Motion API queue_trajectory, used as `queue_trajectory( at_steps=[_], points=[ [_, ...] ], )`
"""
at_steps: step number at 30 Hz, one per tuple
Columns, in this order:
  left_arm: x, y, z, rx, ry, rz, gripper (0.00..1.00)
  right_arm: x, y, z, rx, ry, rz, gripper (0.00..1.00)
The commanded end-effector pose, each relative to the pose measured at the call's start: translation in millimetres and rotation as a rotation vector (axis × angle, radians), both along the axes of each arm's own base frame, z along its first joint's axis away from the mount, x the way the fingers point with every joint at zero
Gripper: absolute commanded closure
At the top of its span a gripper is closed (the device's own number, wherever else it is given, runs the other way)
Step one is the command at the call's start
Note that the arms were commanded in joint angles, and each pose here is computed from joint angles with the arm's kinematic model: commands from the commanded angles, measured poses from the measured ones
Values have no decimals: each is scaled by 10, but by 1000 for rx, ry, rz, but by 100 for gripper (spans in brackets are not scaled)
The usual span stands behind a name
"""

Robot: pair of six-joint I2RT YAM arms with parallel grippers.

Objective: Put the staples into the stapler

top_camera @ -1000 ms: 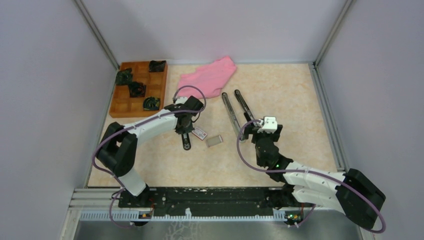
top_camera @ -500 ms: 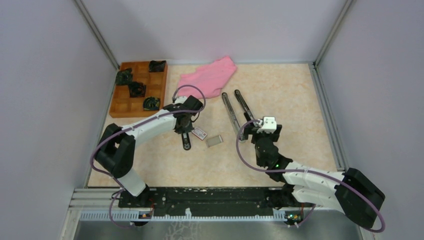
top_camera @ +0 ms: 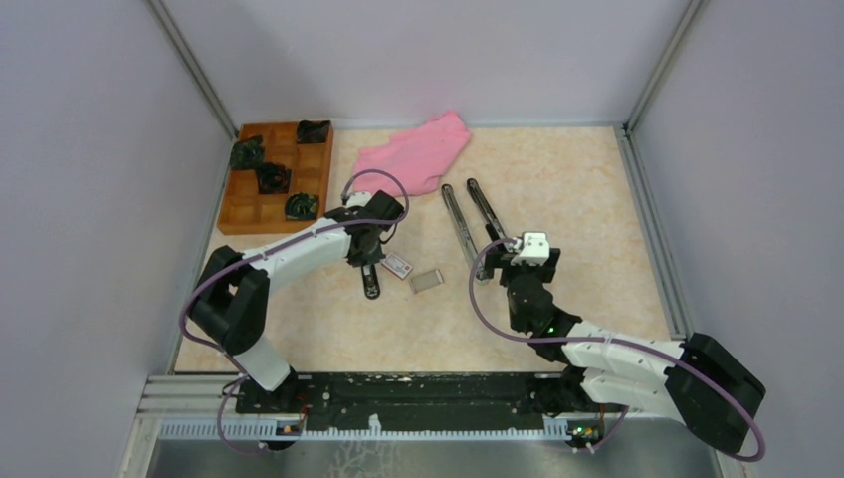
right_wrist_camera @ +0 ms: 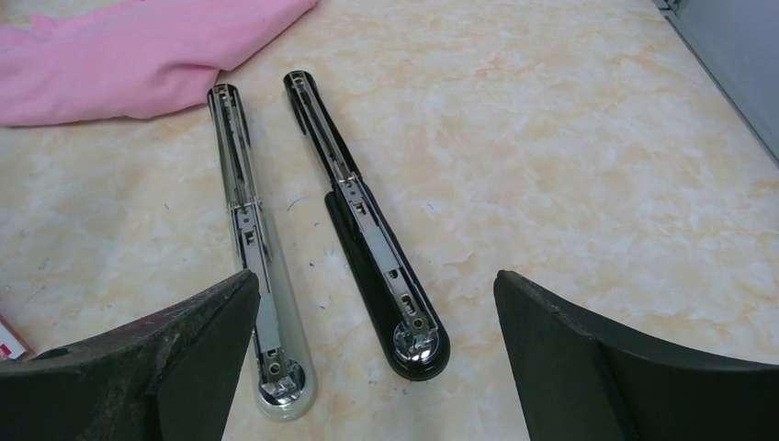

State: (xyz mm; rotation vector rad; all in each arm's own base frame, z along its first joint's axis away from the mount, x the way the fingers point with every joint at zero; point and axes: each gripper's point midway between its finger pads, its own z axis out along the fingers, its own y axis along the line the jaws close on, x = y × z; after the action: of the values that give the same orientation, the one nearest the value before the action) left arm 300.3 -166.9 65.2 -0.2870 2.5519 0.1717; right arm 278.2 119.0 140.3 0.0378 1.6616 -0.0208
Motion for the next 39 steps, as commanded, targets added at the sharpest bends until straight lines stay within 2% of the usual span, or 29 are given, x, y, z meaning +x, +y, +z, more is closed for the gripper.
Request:
queue_trajectory(
  at_steps=[1,7,20,28,39],
  points=[
    [1,-61,75,-29,-16,4,100,42,27,94,26,-25,-2,1],
    [18,-94,103,-50,-28,6,100,50,36,84,21,-20,-1,1],
    [-18,3,16,12,1,28,100,52,40,73,18,-17,1,1],
    [-36,-30,-19,3,15,21,100,54,46,64,14,-13,2,1],
    [38,-72,198,-17,-43,15,100,63,53,55,10,-10,3,1]
  ],
)
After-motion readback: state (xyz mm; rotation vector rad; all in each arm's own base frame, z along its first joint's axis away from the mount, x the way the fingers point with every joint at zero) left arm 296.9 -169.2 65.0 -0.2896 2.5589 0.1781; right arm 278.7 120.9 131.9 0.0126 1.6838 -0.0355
